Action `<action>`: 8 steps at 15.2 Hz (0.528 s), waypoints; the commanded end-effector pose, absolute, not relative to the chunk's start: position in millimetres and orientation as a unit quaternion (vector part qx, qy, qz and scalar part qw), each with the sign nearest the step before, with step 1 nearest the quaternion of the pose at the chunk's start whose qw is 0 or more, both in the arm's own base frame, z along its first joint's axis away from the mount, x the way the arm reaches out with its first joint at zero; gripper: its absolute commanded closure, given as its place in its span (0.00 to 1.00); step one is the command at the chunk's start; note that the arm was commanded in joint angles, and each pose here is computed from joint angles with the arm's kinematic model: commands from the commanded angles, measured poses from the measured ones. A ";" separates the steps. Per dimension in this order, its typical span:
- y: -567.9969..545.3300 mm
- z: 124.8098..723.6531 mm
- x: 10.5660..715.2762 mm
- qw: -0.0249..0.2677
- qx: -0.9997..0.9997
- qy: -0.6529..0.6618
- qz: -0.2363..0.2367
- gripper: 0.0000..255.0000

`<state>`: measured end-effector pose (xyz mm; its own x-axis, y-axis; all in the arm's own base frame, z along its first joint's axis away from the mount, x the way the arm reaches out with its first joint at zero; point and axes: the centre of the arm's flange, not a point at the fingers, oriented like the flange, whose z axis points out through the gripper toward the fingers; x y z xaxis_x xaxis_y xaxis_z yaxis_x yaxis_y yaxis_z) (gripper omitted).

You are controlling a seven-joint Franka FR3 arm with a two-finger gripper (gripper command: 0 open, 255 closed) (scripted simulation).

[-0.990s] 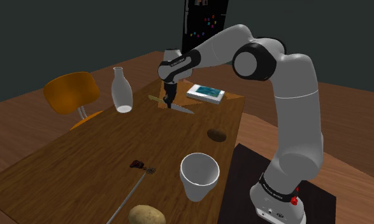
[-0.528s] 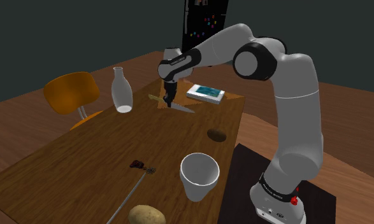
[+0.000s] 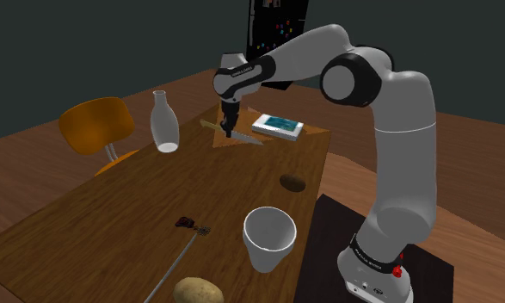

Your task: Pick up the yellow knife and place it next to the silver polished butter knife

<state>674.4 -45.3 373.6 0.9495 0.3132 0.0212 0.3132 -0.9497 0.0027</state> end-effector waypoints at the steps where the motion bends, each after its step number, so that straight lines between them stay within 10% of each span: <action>1: -45.6 384.4 674.3 0.000 -0.987 -0.159 -0.011 1.00; 8: -45.6 421.3 674.3 0.000 -0.987 -0.159 -0.011 1.00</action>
<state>675.1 -44.5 414.6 0.9495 0.3131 0.0213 0.3132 -0.9497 0.0027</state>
